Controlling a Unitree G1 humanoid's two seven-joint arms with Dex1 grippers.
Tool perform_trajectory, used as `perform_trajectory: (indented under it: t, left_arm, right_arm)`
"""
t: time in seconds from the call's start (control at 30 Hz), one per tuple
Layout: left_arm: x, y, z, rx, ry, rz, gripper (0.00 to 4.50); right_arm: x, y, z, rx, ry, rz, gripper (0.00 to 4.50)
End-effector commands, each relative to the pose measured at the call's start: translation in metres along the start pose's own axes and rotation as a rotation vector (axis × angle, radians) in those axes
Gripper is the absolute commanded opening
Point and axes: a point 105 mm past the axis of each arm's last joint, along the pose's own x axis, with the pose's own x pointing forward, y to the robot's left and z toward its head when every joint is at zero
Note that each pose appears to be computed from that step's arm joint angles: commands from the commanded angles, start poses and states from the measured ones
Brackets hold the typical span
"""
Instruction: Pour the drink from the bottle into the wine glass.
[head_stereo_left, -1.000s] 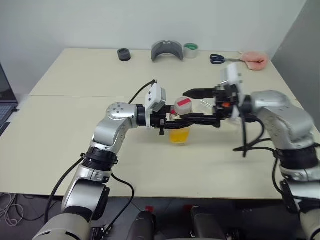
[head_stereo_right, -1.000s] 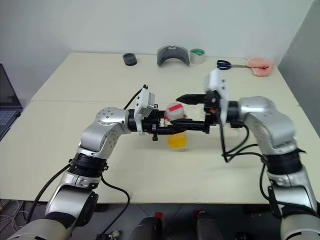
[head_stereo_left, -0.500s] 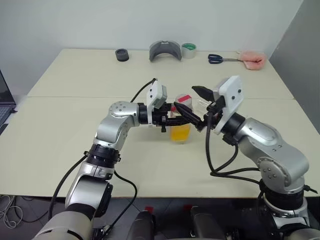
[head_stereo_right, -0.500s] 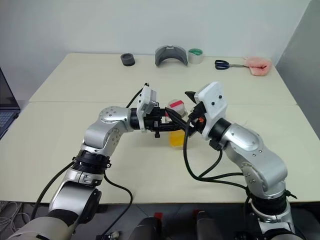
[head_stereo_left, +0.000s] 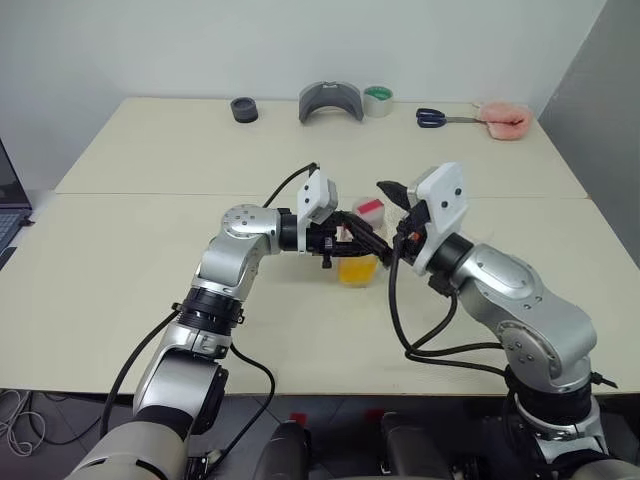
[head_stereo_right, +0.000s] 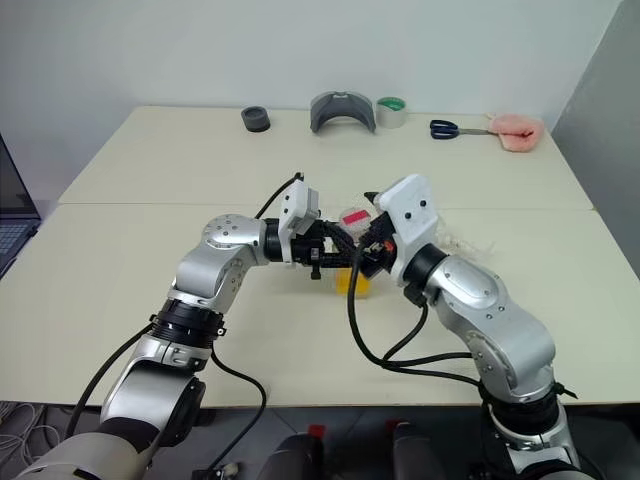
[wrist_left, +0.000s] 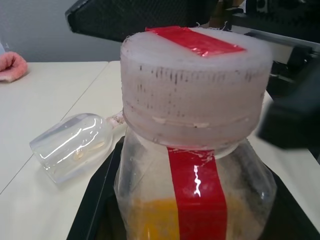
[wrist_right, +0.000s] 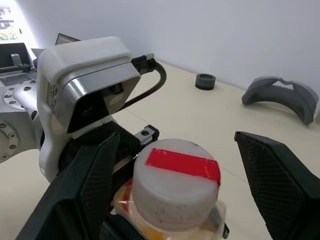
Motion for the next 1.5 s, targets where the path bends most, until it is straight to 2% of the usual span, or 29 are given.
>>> perform_trajectory:
  t: [0.03,0.13,0.17,0.23,0.37,0.5,0.57,0.67,0.8,0.97,1.17,1.23,1.33,1.5]
  left_arm:
    - [0.001,0.002,0.017,0.068,-0.030,-0.006,1.83]
    - [0.001,0.002,0.017,0.069,-0.030,-0.007,1.83]
    - [0.001,0.002,0.017,0.070,-0.030,-0.007,1.83]
    - [0.001,0.001,0.017,0.070,-0.029,-0.009,1.83]
    - [0.001,0.001,0.016,0.071,-0.027,-0.012,1.83]
    - [0.001,0.000,0.016,0.069,-0.029,-0.015,1.82]
    - [0.002,-0.001,0.017,0.067,-0.030,-0.019,1.82]
    - [0.004,-0.001,0.019,0.075,-0.039,-0.035,1.82]
    - [0.003,-0.003,0.019,0.117,-0.026,-0.051,1.82]
    - [0.002,-0.001,0.019,0.124,-0.025,-0.031,1.81]
    - [0.000,0.002,0.020,0.093,-0.042,0.007,1.80]
    - [-0.001,0.003,0.021,0.085,-0.048,0.020,1.80]
    - [-0.002,0.006,0.021,0.077,-0.053,0.040,1.80]
    - [-0.001,0.010,0.021,0.066,-0.056,0.055,1.80]
  right_arm:
    - [0.000,-0.002,0.010,-0.012,-0.045,-0.024,3.93]
    - [0.001,-0.003,0.010,-0.011,-0.053,-0.036,3.93]
    - [0.001,-0.003,0.011,-0.011,-0.057,-0.039,3.75]
    - [0.001,-0.004,0.011,-0.011,-0.061,-0.044,3.31]
    - [0.001,-0.003,0.009,-0.012,-0.063,-0.041,1.95]
    - [0.002,0.003,0.006,-0.007,-0.064,-0.001,1.88]
    - [0.003,0.010,0.004,-0.018,-0.064,0.087,1.88]
    - [-0.006,0.021,-0.006,-0.135,-0.034,0.487,1.88]
    - [-0.016,-0.003,-0.026,-0.196,0.163,0.772,1.88]
    - [-0.007,-0.021,-0.017,-0.156,0.177,0.762,1.88]
    - [-0.010,-0.038,0.013,-0.122,0.034,0.528,4.02]
    - [-0.017,-0.036,0.020,-0.102,0.009,0.492,4.50]
    - [-0.031,-0.026,0.031,-0.055,-0.042,0.386,4.50]
    - [-0.032,-0.004,0.014,-0.073,-0.013,0.187,4.50]
